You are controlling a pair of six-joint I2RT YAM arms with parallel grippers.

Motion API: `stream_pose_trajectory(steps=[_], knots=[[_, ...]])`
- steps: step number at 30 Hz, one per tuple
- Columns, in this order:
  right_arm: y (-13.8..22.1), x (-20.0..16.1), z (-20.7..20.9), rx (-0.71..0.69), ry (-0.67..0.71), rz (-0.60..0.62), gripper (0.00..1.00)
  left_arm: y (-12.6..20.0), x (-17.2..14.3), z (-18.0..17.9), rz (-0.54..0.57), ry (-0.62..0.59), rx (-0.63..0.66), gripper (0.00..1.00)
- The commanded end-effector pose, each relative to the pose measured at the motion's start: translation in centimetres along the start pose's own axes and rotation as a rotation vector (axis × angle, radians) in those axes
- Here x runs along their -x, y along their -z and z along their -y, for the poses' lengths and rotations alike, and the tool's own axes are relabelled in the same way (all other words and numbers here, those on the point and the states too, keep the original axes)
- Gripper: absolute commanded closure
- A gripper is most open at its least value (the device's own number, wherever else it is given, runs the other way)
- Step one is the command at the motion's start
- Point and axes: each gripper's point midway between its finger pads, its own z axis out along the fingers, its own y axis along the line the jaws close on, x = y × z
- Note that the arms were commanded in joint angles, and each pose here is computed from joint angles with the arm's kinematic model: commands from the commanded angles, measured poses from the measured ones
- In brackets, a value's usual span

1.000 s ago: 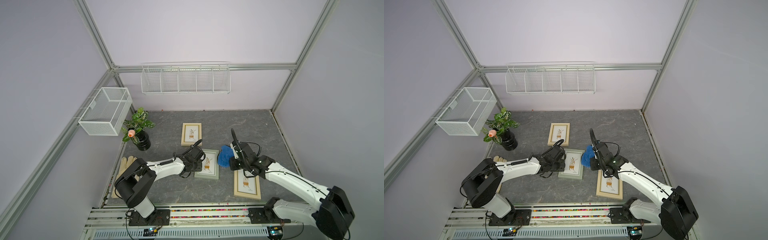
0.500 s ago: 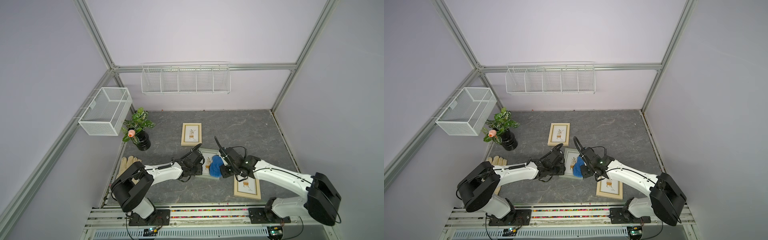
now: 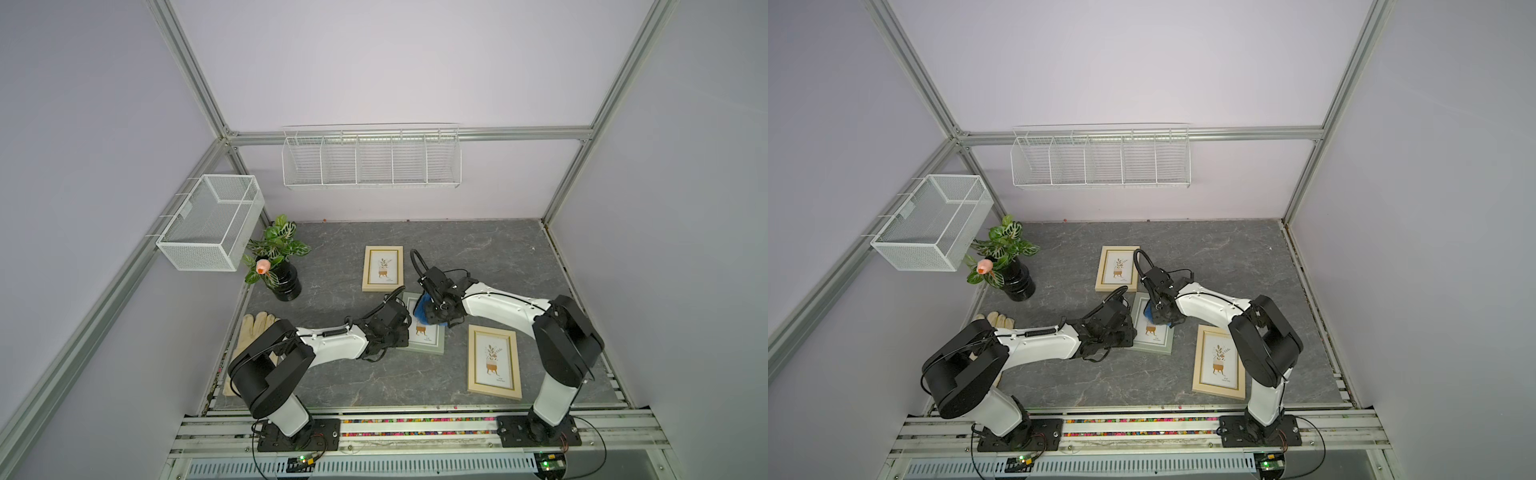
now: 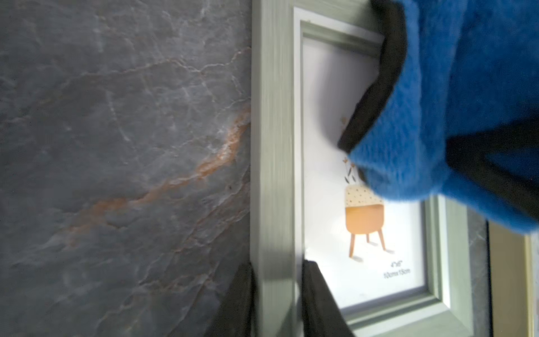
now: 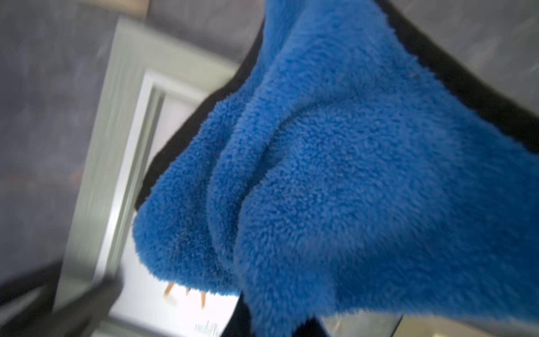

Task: Wipe the picture frame with a cloth
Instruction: Wipe the dirt from the picture frame.

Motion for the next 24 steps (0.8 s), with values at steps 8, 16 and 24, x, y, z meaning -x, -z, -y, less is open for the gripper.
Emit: stream_pose_trajectory(steps=[8,16,24], knots=[[2.6,3.6,8.9,-0.302,-0.023,0.112,0.93,-1.0,-4.3,-4.2,-0.121,0.005,0.144,0.87],[6.8,3.2,2.1,-0.077,0.108,0.193,0.93,-1.3,-3.9,-3.8,-0.117,0.005,0.137,0.88],[1.6,-0.9,0.2,-0.018,0.050,0.028,0.93,-1.5,-4.0,-3.7,-0.117,0.015,0.126,0.88]])
